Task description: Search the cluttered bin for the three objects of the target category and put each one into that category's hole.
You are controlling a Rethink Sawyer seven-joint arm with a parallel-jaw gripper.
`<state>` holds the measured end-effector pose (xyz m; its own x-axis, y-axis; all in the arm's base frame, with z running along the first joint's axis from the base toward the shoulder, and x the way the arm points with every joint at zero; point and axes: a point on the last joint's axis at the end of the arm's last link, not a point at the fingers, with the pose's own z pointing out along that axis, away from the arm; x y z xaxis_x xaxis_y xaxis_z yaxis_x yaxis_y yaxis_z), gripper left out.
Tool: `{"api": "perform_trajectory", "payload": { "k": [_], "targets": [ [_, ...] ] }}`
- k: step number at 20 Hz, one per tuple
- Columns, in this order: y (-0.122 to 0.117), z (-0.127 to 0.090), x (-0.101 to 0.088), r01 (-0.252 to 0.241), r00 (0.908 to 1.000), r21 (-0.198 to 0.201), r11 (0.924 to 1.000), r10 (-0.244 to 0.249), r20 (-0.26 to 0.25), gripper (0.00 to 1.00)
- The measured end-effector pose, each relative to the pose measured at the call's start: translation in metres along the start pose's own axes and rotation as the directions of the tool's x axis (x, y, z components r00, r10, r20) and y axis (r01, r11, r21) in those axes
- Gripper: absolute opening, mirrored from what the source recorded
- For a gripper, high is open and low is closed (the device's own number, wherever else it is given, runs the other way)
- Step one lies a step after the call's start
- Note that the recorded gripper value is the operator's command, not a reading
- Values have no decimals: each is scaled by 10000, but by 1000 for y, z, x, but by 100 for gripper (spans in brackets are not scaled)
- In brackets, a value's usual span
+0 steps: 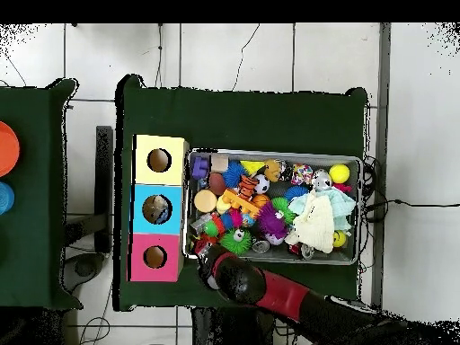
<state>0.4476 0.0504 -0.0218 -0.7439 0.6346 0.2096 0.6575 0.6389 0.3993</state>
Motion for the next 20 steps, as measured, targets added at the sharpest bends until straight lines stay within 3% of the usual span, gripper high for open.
{"api": "perform_trajectory", "payload": {
  "k": [2, 4, 7, 8, 10, 11, 20],
  "targets": [
    [-1, 1, -3, 349, 9994, 248, 9991, -348, -42, 100],
    [-1, 1, -10, 1071, 9939, 691, 9918, -1051, -321, 100],
    [-1, 0, -14, 1556, 9869, 952, 9832, -1507, -567, 100],
    [-1, -2, -18, 1996, 9786, 1154, 9731, -1918, -752, 100],
    [-2, -3, -20, 2261, 9726, 1258, 9659, -2167, -842, 100],
    [-4, -4, -23, 2537, 9657, 1363, 9576, -2428, -918, 100],
    [-11, -8, -28, 3235, 9455, 1602, 9326, -3118, -942, 100]
  ]
}}
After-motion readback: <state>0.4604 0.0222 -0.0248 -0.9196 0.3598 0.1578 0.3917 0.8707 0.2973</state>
